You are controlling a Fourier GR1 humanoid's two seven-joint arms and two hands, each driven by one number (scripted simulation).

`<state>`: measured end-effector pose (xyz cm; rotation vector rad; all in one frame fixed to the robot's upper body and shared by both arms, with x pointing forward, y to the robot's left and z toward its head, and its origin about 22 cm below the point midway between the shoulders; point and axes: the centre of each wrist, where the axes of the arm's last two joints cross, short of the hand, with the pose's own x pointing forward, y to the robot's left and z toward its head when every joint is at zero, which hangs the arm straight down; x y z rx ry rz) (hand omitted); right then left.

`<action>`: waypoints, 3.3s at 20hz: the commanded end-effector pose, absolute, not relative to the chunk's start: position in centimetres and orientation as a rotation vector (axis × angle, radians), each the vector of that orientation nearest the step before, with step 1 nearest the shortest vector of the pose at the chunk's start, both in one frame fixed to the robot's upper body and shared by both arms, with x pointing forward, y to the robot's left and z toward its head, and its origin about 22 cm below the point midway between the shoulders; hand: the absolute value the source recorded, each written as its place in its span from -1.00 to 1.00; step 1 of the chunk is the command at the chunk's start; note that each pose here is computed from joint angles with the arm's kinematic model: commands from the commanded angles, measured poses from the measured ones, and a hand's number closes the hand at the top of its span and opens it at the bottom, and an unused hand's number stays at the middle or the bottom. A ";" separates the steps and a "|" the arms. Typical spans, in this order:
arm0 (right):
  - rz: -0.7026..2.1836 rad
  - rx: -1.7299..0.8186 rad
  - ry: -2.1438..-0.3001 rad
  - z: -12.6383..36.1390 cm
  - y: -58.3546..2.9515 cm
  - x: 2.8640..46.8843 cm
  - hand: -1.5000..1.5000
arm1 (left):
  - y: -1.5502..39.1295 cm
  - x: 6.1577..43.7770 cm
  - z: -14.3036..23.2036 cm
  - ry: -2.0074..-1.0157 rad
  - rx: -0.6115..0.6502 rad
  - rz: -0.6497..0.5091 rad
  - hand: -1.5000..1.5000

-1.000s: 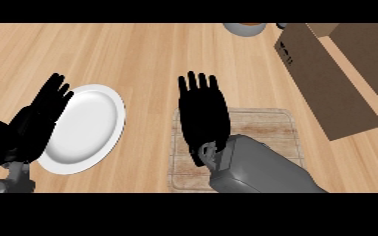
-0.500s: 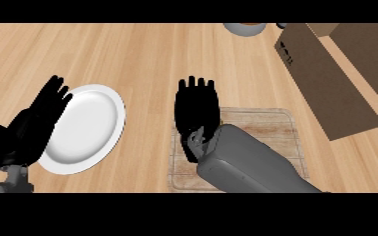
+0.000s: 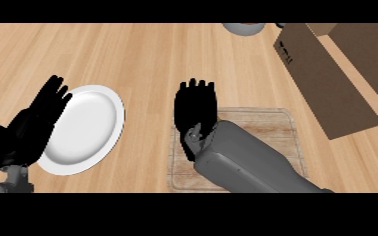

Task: Pick the squash from the cutting board and place it in the cardboard box

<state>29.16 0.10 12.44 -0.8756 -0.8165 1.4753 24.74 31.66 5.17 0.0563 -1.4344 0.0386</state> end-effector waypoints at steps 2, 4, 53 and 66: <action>1.422 -1.021 -0.653 12.9 1.5 28.9 -1.00 | 32.4 25.2 4.7 -1.440 0.049 0.040 0.00; 1.419 -1.031 -0.688 13.4 1.7 28.3 -1.00 | 31.9 25.1 5.0 -1.442 0.060 0.063 0.00; 1.473 -1.079 -0.426 4.8 -0.8 30.7 -1.00 | 32.7 24.7 5.4 -1.456 0.046 0.044 0.00; 1.483 -1.060 -0.593 3.9 -2.9 31.6 1.00 | 32.1 24.2 5.5 -1.441 0.061 0.043 0.00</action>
